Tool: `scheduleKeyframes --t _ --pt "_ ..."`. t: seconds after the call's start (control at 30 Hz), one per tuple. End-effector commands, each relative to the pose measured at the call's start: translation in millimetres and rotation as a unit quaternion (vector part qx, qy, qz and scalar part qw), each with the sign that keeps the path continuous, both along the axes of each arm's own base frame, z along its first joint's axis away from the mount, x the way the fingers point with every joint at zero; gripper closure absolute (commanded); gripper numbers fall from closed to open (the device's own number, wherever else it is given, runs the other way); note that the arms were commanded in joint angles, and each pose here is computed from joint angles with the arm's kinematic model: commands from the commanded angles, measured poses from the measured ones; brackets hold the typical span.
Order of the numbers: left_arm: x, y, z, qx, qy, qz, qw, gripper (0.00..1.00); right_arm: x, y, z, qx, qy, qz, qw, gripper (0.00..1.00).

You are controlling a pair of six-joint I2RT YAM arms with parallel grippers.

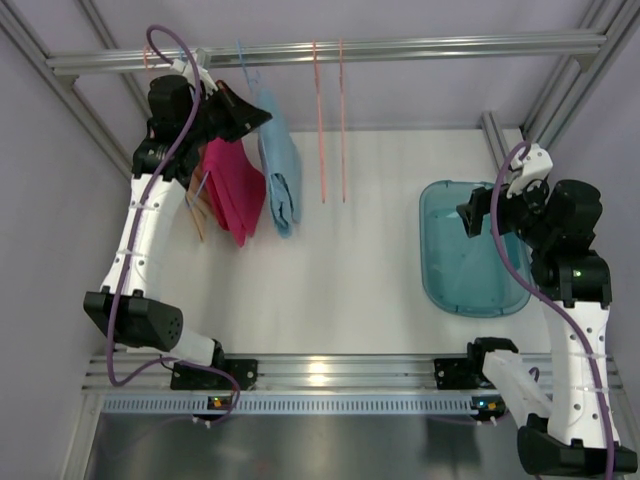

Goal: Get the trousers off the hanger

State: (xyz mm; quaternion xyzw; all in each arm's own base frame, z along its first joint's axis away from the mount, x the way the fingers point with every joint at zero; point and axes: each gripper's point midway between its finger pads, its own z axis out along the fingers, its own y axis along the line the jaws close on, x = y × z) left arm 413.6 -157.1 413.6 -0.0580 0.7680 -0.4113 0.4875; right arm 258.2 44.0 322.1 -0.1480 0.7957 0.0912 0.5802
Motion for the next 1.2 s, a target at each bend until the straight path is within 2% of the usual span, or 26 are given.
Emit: scheduleKeyframes --t 0.0,0.1,0.37,0.5,0.67,0.77,0.93,1.0,1.07,1.17 --pt "-16.7 -1.9 108.2 -0.045 -0.188 -0.008 0.981 1.00 0.1 -2.7 2.4 -0.005 -0.008 -0.002 1.000 0.01" --pt "-26.4 1.2 132.4 -0.058 -0.234 -0.001 0.971 1.00 0.1 -2.7 2.4 -0.005 -0.008 -0.002 1.000 0.01" --pt "-61.2 6.9 176.8 -0.110 -0.302 0.004 0.947 1.00 0.6 -1.0 3.7 -0.001 -0.008 0.001 1.000 0.01" --pt "-77.4 9.7 190.4 -0.106 -0.326 0.005 0.940 1.00 2.0 -0.1 4.3 0.000 -0.008 0.004 1.000 0.01" --pt "-89.9 16.1 199.8 -0.066 -0.371 0.019 0.926 1.00 4.2 2.1 6.5 0.006 -0.007 0.009 1.000 0.01" --pt "-95.6 15.0 196.5 -0.058 -0.374 0.013 0.925 1.00 4.8 2.7 8.7 0.008 -0.008 0.010 1.000 0.01" --pt "-111.1 13.4 175.8 -0.081 -0.342 0.002 0.936 1.00 -1.4 12.9 16.0 0.018 -0.018 0.037 0.999 0.01" --pt "-112.6 10.3 156.5 -0.101 -0.307 -0.006 0.946 1.00 -3.7 23.6 19.6 0.035 -0.036 0.064 0.997 0.01" --pt "-123.0 10.8 148.6 -0.120 -0.289 -0.008 0.950 1.00 -8.6 31.7 38.8 0.051 -0.089 0.082 0.991 0.01" --pt "-135.8 12.1 147.0 -0.148 -0.272 -0.007 0.951 1.00 -14.0 48.4 46.1 0.077 -0.123 0.124 0.982 0.01"
